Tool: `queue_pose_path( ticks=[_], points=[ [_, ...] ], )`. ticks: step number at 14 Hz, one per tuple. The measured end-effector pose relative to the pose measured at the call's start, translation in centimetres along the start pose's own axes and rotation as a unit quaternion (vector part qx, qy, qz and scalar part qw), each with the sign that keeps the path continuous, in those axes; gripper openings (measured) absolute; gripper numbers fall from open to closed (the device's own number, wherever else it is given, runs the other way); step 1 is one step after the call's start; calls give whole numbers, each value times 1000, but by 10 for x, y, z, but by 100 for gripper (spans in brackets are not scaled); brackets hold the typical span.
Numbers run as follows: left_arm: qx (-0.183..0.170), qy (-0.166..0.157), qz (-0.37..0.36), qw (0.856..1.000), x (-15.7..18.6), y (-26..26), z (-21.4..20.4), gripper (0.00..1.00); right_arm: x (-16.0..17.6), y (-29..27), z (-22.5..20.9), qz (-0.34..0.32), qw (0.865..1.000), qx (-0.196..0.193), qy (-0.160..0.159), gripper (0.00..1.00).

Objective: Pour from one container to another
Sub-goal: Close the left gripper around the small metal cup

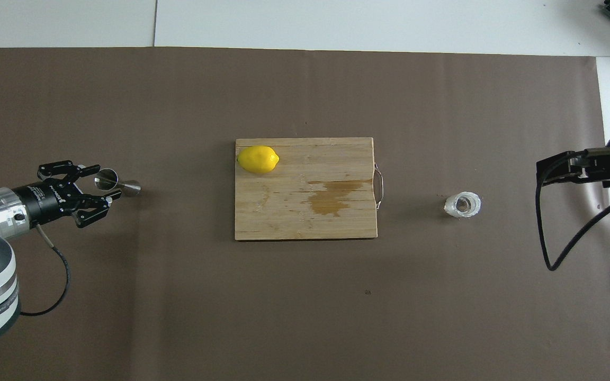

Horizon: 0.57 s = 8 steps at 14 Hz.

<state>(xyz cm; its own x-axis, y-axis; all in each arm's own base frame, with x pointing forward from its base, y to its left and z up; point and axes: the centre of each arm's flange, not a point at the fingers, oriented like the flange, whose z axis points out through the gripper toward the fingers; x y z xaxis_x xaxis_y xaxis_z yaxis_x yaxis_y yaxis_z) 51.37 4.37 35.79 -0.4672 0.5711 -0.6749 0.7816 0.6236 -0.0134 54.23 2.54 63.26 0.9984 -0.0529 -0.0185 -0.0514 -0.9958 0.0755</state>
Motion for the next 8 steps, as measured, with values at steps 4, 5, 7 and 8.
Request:
queue_pose_path(
  ticks=[4, 5, 7, 8],
  points=[
    [1, 0, -1, 1000, 0, 0, 1, 55, 0, 0, 0, 0, 1000, 0, 0, 100],
    [1, 0, -1, 1000, 0, -1, 1, 52, 0, 0, 0, 0, 1000, 0, 0, 100],
    [1, 0, -1, 1000, 0, -1, 1, 52, 0, 0, 0, 0, 1000, 0, 0, 100],
    [1, 0, -1, 1000, 0, -1, 1, 52, 0, 0, 0, 0, 1000, 0, 0, 100]
  ],
)
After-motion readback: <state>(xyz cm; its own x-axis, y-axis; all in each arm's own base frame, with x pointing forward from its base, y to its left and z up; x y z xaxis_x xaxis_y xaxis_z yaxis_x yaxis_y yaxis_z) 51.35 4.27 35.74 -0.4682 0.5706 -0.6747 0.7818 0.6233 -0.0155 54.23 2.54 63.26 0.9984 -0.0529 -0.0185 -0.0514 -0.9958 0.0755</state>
